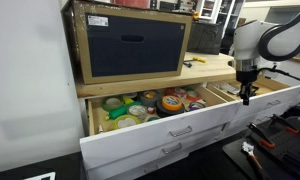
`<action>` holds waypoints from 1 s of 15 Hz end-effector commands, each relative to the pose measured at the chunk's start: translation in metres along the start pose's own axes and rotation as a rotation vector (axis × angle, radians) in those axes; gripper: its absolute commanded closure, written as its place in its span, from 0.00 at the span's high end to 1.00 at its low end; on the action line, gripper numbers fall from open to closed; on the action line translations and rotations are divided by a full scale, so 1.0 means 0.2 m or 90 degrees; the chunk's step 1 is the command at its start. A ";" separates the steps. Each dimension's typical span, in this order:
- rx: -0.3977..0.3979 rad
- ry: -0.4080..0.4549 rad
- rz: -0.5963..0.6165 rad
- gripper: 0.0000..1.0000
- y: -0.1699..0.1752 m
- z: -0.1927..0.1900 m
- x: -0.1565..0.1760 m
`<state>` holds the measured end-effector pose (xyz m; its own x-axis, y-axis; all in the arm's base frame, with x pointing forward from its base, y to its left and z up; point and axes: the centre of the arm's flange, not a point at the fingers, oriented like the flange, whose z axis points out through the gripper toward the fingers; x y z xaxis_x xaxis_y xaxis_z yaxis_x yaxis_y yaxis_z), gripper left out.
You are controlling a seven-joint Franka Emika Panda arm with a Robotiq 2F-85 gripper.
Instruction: Close the topmost drawer on the left.
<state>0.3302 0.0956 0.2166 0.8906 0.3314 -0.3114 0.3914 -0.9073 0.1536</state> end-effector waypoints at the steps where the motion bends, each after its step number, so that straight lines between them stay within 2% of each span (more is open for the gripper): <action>1: 0.000 0.000 0.000 0.01 0.00 0.00 0.00; 6: 0.000 0.000 0.000 0.00 0.00 0.00 0.00; 11: -0.007 0.110 -0.007 0.00 -0.01 0.01 0.04; 14: 0.018 0.158 -0.021 0.00 -0.07 0.03 0.01; 15: 0.037 0.158 -0.028 0.00 -0.09 0.05 -0.01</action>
<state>0.3519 0.1106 0.2197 0.9116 0.3957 -0.1116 0.4085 -0.9027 0.1355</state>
